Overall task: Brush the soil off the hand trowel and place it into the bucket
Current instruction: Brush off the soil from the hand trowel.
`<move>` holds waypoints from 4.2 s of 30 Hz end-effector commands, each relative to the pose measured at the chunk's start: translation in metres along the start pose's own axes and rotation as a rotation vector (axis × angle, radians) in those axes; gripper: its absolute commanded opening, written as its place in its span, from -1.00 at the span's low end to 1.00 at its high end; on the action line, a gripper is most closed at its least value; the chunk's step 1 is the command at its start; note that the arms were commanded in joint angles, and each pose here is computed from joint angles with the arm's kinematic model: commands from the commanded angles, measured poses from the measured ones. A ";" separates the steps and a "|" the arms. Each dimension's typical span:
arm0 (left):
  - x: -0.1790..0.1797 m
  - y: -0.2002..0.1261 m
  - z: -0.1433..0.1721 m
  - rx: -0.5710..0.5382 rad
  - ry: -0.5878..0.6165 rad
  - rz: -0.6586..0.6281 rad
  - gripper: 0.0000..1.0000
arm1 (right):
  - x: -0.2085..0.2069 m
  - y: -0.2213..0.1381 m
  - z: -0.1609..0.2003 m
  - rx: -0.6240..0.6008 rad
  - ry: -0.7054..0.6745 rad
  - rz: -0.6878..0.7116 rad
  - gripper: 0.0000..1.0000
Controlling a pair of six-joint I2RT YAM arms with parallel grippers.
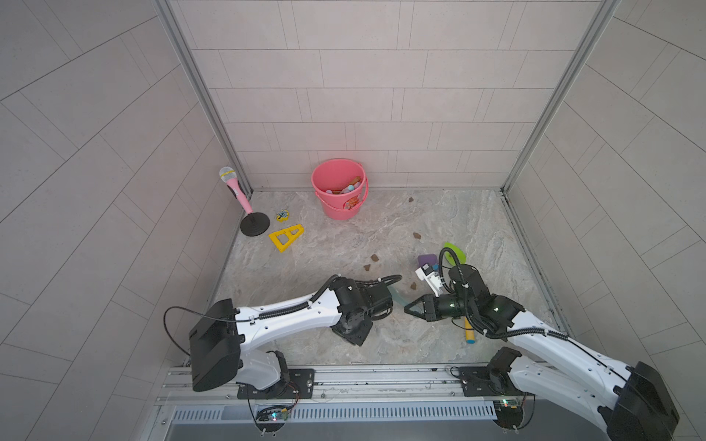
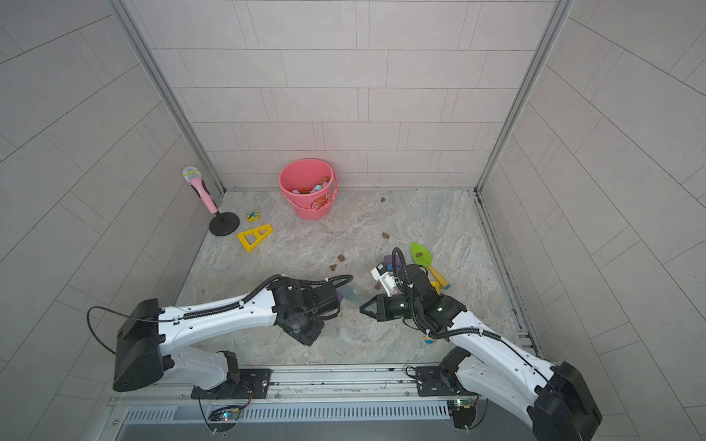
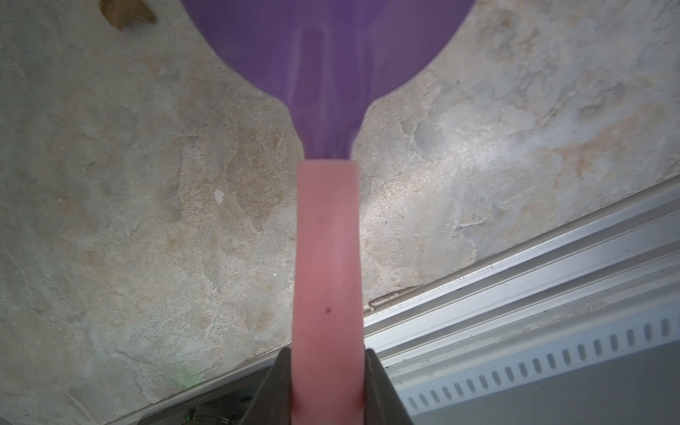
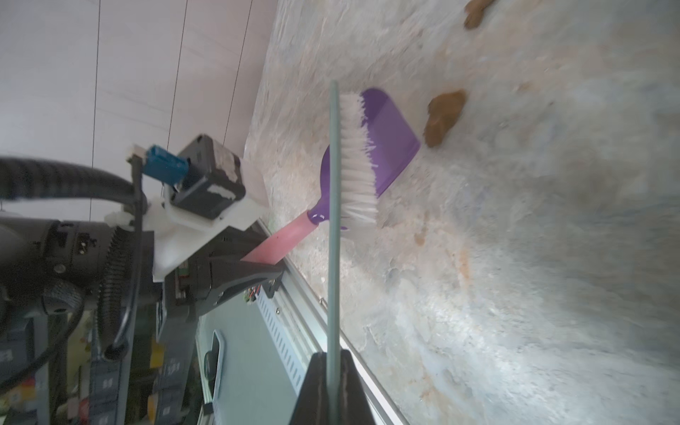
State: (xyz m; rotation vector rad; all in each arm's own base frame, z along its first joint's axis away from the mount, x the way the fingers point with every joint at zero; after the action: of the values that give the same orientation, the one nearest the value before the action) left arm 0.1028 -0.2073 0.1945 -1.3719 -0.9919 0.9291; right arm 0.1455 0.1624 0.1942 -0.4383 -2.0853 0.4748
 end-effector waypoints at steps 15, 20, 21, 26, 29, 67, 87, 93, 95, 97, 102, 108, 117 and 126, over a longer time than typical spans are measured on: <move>0.006 -0.018 -0.002 -0.086 -0.024 0.025 -1.00 | -0.018 0.006 -0.019 0.031 0.046 0.094 -1.00; 0.009 -0.025 -0.002 -0.063 -0.057 0.098 -1.00 | -0.029 -0.026 -0.026 -0.082 0.024 0.230 -1.00; 0.010 -0.029 -0.002 -0.056 -0.064 0.128 -1.00 | -0.027 -0.033 -0.028 -0.106 -0.036 0.283 -1.00; 0.020 -0.057 0.001 -0.037 -0.105 0.223 -1.00 | -0.025 -0.049 -0.027 -0.203 -0.364 0.501 -1.00; 0.033 -0.075 0.003 -0.005 -0.153 0.248 -1.00 | -0.018 -0.046 -0.024 -0.197 -0.580 0.602 -1.00; 0.063 -0.073 0.017 0.215 -0.303 0.399 -1.00 | 0.068 0.066 -0.019 0.249 -1.769 0.856 -1.00; 0.058 -0.087 0.006 0.119 -0.337 0.533 -1.00 | 0.062 0.066 -0.006 0.248 -1.832 0.854 -1.00; 0.053 -0.076 0.002 0.149 -0.336 0.559 -1.00 | 0.076 0.061 -0.014 0.154 -1.924 0.907 -1.00; 0.052 -0.074 0.004 0.167 -0.335 0.569 -1.00 | 0.074 0.060 -0.018 0.144 -1.939 0.957 -1.00; 0.052 -0.071 0.005 0.185 -0.331 0.570 -1.00 | 0.070 0.056 -0.025 0.145 -1.921 0.999 -1.00; 0.054 -0.071 0.009 0.197 -0.320 0.558 -1.00 | 0.055 0.043 -0.043 0.120 -1.804 1.067 -1.00; 0.058 -0.077 0.011 0.158 -0.292 0.527 -1.00 | 0.021 0.019 -0.055 0.075 -1.533 1.097 -1.00; 0.075 -0.086 0.004 0.059 -0.191 0.258 -1.00 | 0.041 -0.020 -0.060 -0.082 -0.946 0.449 -1.00; 0.089 -0.100 -0.004 -0.068 -0.148 0.073 -1.00 | 0.057 -0.014 -0.071 -0.044 -0.388 -0.052 -1.00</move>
State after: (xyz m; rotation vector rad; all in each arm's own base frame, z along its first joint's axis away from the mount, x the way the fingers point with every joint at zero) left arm 0.1292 -0.1326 0.2910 -1.4355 -1.0471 1.1931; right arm 0.1862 0.1805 0.2720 -0.6212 -2.6945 0.6558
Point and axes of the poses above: each gripper's point midway between its finger pads, its own y axis out along the fingers, its own x axis along the line the jaws close on, z = x × y, the point moved 10 cm from there along -y, back along the fingers, and after that the axes turned 11 degrees about -y, right-handed, at the moved point
